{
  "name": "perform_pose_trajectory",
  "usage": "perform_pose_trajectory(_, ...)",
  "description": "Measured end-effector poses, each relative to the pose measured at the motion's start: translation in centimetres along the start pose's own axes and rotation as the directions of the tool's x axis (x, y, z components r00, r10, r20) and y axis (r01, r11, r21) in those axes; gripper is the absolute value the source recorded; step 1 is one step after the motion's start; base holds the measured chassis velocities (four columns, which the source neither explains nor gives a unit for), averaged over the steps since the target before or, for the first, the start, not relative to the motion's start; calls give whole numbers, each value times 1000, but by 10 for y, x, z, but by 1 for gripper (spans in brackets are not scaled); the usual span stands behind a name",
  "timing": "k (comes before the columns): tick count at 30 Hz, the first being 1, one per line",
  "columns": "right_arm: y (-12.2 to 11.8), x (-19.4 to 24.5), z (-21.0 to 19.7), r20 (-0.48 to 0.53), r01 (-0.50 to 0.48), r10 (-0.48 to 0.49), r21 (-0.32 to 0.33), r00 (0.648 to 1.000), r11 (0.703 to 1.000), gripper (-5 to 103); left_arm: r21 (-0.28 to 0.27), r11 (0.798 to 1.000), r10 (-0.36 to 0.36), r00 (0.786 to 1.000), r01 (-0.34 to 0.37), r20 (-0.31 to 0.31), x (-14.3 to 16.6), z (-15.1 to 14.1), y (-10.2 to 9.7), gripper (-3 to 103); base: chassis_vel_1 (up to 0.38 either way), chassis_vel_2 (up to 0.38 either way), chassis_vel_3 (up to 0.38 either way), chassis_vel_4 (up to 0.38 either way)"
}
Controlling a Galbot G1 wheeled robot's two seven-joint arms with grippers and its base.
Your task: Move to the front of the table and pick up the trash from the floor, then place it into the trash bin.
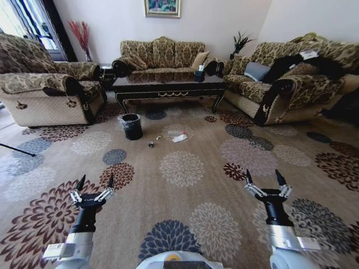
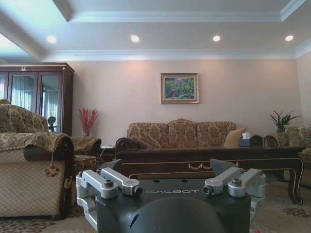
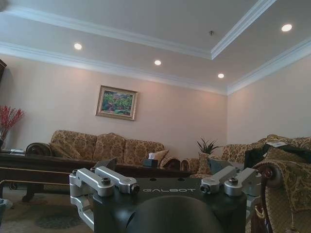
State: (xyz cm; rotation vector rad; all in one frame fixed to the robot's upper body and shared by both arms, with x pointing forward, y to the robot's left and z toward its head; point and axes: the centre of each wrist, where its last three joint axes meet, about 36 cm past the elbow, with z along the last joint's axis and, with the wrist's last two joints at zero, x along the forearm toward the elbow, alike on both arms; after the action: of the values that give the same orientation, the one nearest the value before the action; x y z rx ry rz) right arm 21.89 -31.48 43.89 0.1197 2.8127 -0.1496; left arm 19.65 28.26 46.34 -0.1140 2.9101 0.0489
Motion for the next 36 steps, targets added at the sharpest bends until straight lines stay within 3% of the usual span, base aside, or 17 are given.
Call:
perform_pose_trajectory(13,9,-1,12,-12,4,-4,-13,1000,1000,100,1,1000,-4,1000,4,-14,-1,10,7,100,-245,153,242,-132)
perform_pose_trajectory(36,12,0,38,-65,22,-22,-10,998,1000,100,14,1000,-8,999,9,-42,-9,31,13,100,-336,341,341,-340)
